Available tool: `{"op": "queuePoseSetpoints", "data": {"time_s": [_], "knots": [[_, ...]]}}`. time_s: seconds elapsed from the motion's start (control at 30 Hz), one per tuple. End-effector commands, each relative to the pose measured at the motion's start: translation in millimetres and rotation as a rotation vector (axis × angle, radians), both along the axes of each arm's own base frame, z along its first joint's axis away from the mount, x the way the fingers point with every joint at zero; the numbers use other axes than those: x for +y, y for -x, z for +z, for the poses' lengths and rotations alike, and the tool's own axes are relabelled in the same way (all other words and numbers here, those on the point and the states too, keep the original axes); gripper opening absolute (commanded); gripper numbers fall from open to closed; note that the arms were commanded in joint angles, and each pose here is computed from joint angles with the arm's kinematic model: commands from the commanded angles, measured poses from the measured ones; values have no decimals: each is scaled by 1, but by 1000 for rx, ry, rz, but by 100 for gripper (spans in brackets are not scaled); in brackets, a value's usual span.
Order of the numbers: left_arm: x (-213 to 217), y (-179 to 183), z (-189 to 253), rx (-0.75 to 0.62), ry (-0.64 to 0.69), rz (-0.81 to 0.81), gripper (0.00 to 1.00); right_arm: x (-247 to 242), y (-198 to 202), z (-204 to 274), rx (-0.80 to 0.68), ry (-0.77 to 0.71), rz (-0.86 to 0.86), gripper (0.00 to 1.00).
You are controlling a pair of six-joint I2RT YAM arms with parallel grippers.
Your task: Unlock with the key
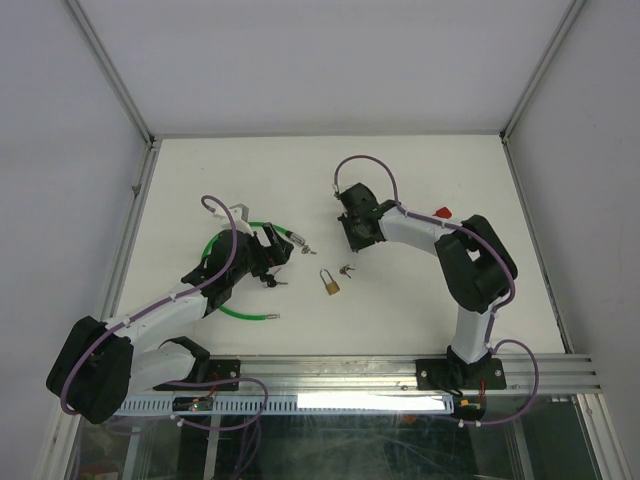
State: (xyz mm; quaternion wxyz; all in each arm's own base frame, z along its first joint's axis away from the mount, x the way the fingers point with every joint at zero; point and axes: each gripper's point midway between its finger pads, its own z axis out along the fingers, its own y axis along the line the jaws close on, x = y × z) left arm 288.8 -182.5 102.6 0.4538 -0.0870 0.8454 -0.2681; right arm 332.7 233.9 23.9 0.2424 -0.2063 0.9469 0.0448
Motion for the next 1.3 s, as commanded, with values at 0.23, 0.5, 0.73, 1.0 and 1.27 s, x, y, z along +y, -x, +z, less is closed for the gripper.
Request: {"op": "queuePoseSetpoints", "data": {"time_s": [0.23,0.5,0.73,1.0,1.27], "knots": [[-5,-8,16,-47,37,-7,99,-11,13,49,-43,-49,11,0],[-3,-8,15,-48,32,-3,99,3,-1,46,-48,-70,37,28],[-4,-7,16,-48,34,-7,99,8,-16,32,-19,-44,61,34],[-4,-7,16,-49,35,-7,99,13,-21,20,26,-57,94,31],[-13,-3,20,-46,71,-50,99,11,-21,11,51,-67,91,20]]}}
